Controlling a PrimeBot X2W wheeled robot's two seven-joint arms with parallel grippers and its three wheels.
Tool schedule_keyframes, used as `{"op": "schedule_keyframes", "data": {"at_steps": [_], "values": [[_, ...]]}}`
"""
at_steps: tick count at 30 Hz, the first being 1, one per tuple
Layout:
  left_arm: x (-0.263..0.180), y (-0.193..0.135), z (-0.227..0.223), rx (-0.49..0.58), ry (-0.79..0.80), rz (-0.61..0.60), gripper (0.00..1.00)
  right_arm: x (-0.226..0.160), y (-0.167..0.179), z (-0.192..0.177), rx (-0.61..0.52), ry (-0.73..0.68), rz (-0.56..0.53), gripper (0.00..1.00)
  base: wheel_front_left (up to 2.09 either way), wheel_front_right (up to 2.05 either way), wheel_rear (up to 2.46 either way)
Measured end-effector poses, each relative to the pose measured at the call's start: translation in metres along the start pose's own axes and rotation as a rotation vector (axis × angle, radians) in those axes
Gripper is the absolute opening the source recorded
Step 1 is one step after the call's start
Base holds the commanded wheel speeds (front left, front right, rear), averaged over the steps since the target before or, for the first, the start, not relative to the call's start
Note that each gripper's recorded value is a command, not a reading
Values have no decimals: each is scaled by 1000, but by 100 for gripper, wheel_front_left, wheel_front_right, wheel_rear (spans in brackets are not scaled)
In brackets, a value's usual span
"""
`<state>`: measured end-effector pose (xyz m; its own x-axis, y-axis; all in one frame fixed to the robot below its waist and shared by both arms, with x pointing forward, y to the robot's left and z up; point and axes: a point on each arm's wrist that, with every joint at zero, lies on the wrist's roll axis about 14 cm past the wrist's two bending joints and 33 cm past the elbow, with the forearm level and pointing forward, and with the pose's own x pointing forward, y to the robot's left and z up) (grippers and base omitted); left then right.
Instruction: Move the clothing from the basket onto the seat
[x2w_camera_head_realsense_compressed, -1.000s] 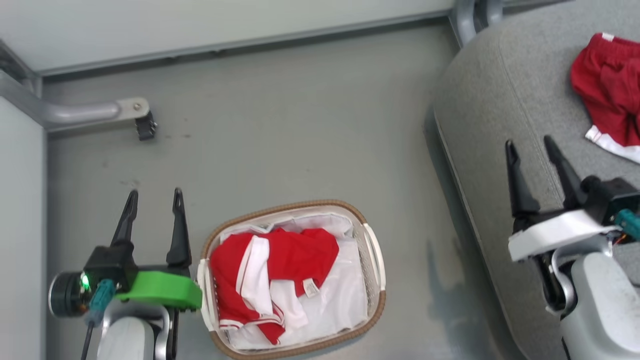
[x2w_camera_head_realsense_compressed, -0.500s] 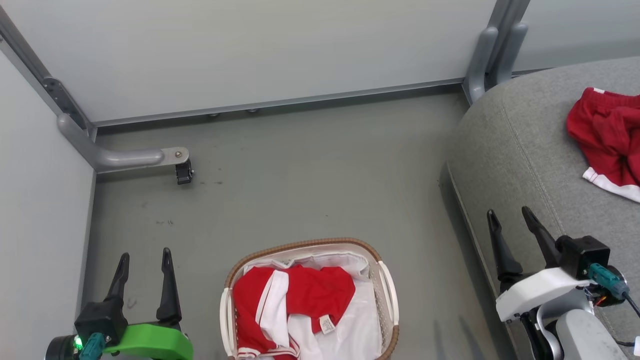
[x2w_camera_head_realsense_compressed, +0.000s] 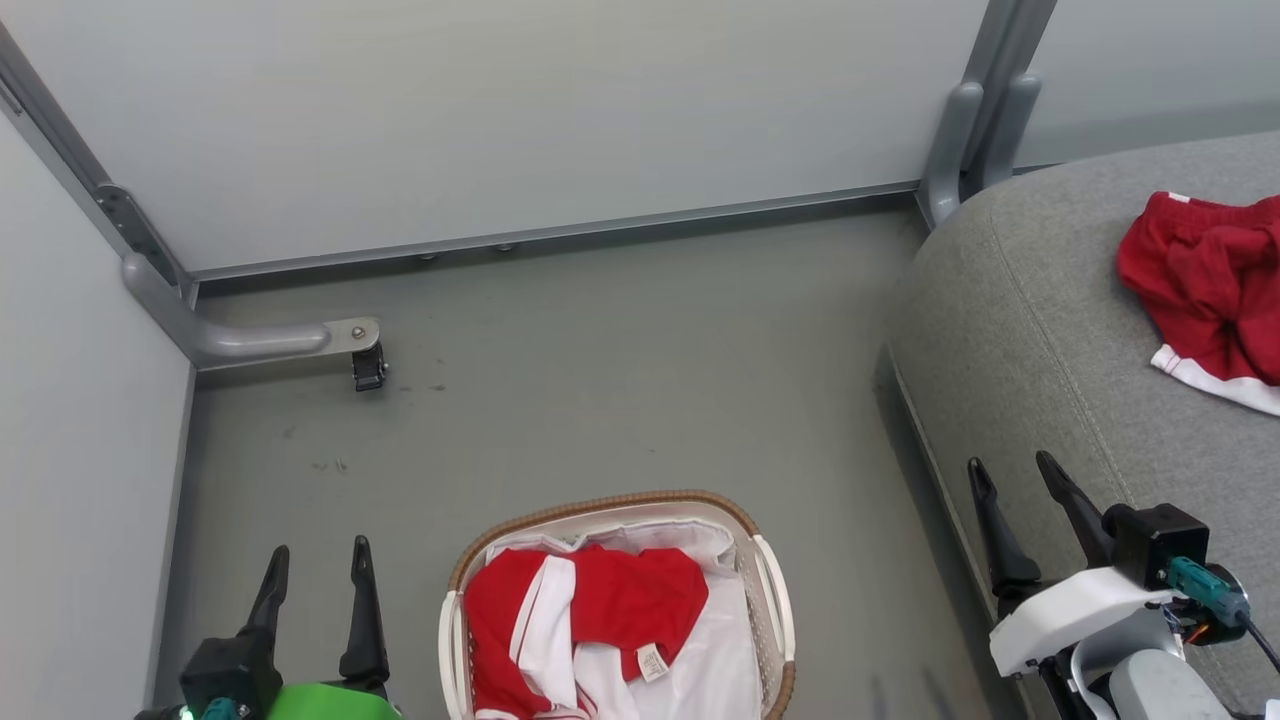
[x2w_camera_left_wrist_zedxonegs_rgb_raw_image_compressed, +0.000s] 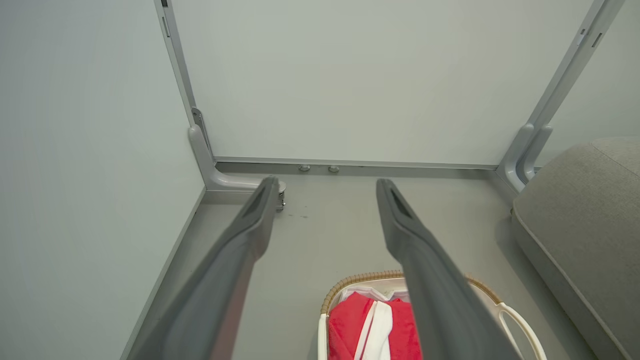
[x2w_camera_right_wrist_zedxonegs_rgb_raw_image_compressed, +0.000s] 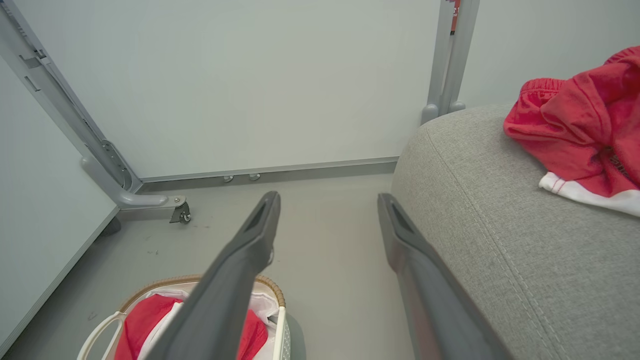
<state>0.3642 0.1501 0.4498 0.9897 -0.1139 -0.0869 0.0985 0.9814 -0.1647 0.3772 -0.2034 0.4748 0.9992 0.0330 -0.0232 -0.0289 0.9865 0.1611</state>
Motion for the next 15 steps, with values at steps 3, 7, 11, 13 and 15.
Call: {"op": "schedule_keyframes", "data": {"at_steps": [3,7,11,13,15], "values": [[5,-10,-8,-6,26,-33,100,6,0,3,-5,-8,5,100,0,0,0],[18,-31,-23,-21,73,-101,100,19,3,7,-11,-22,20,100,0,0,0],[34,-53,-43,-39,135,-170,100,36,6,10,-17,-31,36,100,0,0,0],[40,-60,-56,-40,174,-194,100,45,8,11,-18,-36,46,100,0,0,0],[44,-68,-73,-33,223,-223,100,53,10,9,-19,-36,54,100,0,0,0]]}}
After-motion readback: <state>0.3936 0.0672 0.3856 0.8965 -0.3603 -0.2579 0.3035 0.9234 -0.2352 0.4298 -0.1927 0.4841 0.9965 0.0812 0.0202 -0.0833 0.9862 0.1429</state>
